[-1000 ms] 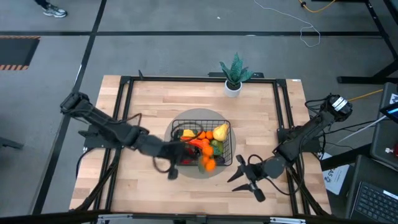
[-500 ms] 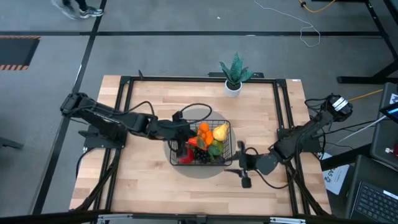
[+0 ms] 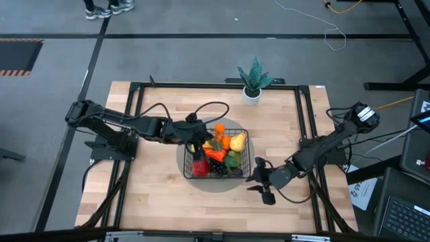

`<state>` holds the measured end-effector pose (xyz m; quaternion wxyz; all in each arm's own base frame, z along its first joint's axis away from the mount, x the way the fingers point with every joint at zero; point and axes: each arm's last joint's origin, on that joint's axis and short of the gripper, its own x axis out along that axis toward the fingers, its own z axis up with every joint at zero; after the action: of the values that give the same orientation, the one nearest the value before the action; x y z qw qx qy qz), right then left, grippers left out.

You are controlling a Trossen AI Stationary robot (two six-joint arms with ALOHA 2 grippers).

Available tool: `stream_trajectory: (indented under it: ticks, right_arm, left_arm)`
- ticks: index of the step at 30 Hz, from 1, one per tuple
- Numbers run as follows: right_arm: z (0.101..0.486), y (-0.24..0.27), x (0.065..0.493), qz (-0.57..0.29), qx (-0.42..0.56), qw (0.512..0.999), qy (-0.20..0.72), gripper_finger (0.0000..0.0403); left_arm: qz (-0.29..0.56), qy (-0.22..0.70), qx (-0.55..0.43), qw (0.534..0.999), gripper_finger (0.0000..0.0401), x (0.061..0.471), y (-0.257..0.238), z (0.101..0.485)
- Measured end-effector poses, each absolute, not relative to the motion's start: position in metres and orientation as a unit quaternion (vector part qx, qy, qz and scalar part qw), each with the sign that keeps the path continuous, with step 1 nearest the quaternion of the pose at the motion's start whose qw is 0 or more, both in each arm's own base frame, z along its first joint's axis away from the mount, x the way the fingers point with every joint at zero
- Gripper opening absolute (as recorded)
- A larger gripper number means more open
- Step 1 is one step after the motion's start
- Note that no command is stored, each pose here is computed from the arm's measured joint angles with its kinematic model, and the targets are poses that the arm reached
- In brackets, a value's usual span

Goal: Build produce basket
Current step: Put the tangerines into the black wire basket

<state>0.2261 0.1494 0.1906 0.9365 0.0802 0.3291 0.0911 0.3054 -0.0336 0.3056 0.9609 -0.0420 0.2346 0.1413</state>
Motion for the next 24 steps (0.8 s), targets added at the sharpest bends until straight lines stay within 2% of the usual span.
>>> stream_trajectory:
  ticks: [10, 16, 24]
  right_arm:
    - [0.1812, 0.144, 0.2311, 0.046, 0.075, 0.937, 0.337, 0.0165]
    - [0.1808, 0.1478, 0.2295, 0.091, 0.143, 0.915, 0.367, 0.0165]
    - [0.1809, 0.1483, 0.2293, 0.096, 0.15, 0.911, 0.371, 0.0165]
  left_arm:
    - [0.137, 0.243, -0.043, 0.959, 0.0, 0.3043, -0.0358, 0.3041]
    - [0.099, 0.253, -0.053, 0.961, 0.0, 0.3044, -0.038, 0.3032]
    - [0.088, 0.272, -0.054, 0.957, 0.0, 0.3026, -0.0385, 0.3002]
